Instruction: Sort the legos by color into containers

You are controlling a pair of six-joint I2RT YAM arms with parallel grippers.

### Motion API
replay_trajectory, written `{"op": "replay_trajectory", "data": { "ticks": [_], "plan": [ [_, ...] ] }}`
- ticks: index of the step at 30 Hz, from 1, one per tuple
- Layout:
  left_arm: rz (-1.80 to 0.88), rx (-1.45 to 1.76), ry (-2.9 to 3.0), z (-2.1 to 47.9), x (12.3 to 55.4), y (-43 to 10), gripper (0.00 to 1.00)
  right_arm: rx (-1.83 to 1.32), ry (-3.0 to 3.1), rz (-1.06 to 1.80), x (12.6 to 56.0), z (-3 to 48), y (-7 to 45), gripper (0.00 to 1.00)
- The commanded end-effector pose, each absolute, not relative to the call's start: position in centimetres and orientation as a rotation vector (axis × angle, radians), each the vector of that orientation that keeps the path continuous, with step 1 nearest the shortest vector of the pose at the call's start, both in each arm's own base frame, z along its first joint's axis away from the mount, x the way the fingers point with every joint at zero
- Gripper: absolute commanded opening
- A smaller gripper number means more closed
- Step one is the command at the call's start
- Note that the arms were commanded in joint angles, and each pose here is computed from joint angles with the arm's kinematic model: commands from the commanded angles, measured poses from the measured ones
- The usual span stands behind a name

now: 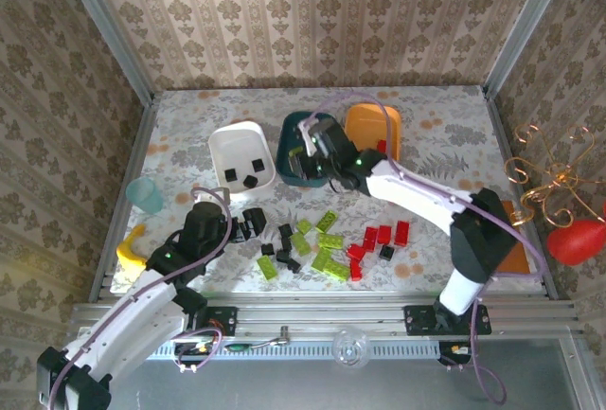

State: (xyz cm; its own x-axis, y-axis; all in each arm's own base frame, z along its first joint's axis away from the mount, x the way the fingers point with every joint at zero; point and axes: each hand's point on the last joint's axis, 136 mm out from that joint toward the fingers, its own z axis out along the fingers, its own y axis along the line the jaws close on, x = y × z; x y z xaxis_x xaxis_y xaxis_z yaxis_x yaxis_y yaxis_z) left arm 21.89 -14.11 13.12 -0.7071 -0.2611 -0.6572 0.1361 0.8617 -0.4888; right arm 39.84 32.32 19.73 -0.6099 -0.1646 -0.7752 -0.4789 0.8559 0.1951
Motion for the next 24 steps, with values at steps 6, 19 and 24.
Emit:
{"op": "replay_trajectory", "data": {
  "ticks": [6, 19, 24],
  "plan": [
    [-0.671, -0.111, 2.277, 13.1, 21.3, -13.7, 0.98, -0.341, 2.415, 0.34, 46.5, 12.2, 31.2, 0.26],
    [-0.513, 0.009, 2.451, 10.5, 19.6, -14.7, 0.86, -0.329, 2.351, 0.342, 46.9, 16.4, 31.3, 0.75],
    [-0.419, 0.137, 2.511, 9.3, 18.7, -15.9, 0.83, -0.345, 2.336, 0.379, 42.7, 16.3, 30.5, 0.75]
  ]
}}
